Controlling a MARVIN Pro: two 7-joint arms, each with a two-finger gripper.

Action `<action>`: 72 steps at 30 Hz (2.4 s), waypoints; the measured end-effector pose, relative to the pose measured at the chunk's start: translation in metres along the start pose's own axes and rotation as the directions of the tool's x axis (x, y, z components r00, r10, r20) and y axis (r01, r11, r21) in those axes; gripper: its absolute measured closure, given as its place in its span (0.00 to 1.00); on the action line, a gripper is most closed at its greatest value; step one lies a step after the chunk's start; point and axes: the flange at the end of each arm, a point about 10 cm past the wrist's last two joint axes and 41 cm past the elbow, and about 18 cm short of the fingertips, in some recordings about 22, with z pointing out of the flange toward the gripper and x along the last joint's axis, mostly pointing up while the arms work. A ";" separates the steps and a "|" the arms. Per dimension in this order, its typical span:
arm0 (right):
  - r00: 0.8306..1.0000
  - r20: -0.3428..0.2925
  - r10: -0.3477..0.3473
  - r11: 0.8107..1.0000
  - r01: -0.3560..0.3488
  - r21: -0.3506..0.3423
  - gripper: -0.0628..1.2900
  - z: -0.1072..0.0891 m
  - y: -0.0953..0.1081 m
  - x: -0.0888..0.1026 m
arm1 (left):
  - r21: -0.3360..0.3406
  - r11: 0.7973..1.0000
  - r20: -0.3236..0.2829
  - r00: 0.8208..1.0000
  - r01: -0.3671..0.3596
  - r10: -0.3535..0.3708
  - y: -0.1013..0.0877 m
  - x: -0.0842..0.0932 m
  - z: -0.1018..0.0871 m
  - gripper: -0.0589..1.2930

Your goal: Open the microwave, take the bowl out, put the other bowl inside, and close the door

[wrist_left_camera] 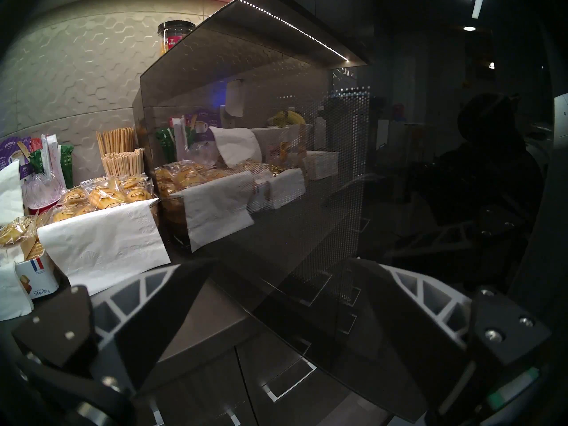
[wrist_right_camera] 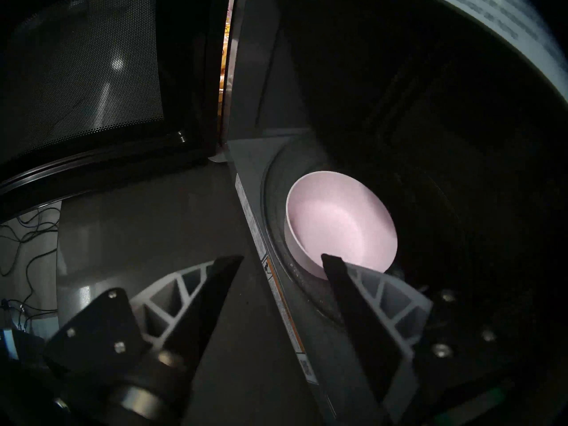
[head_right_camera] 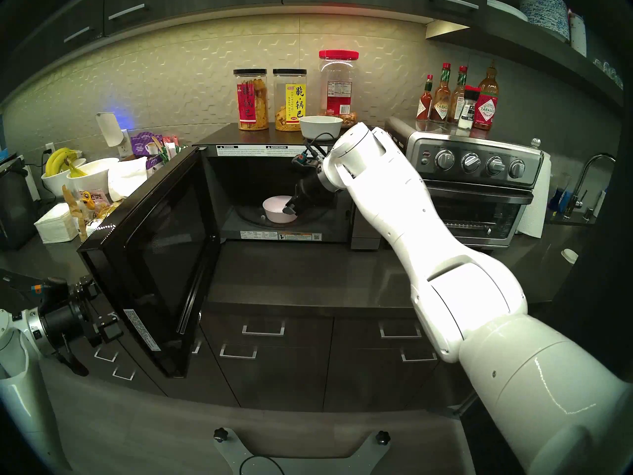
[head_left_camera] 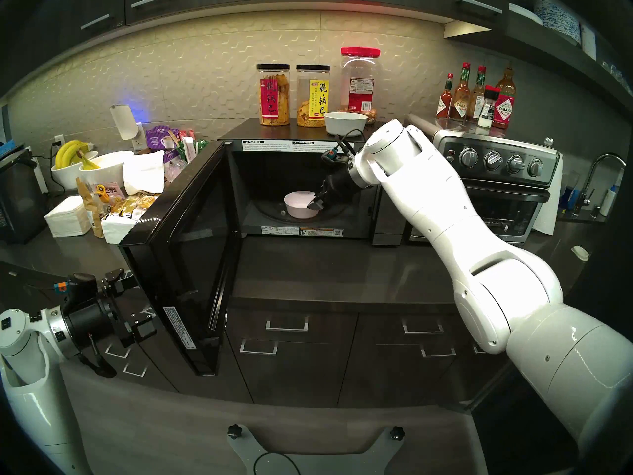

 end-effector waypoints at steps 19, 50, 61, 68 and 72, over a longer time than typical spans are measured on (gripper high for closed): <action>0.999 -0.037 0.028 0.997 -0.030 -0.064 0.32 -0.051 -0.004 -0.037 | 0.000 1.000 0.000 1.000 0.000 0.000 0.000 0.000 0.000 0.03; 0.991 -0.055 0.125 0.965 -0.135 -0.227 0.07 -0.132 -0.042 -0.106 | 0.001 1.000 0.001 1.000 0.000 0.000 0.000 0.000 0.000 0.03; 0.984 -0.048 0.171 0.950 -0.177 -0.258 0.07 -0.162 -0.065 -0.125 | 0.001 1.000 0.001 1.000 0.000 0.000 0.000 0.000 0.000 0.03; 0.980 -0.065 0.190 0.941 -0.200 -0.274 0.07 -0.191 -0.082 -0.130 | 0.000 1.000 0.001 1.000 0.000 0.000 0.000 0.000 0.000 0.03; 0.979 -0.077 0.189 0.942 -0.203 -0.268 0.07 -0.205 -0.095 -0.130 | 0.000 1.000 0.001 1.000 0.000 0.000 0.000 0.000 0.000 0.03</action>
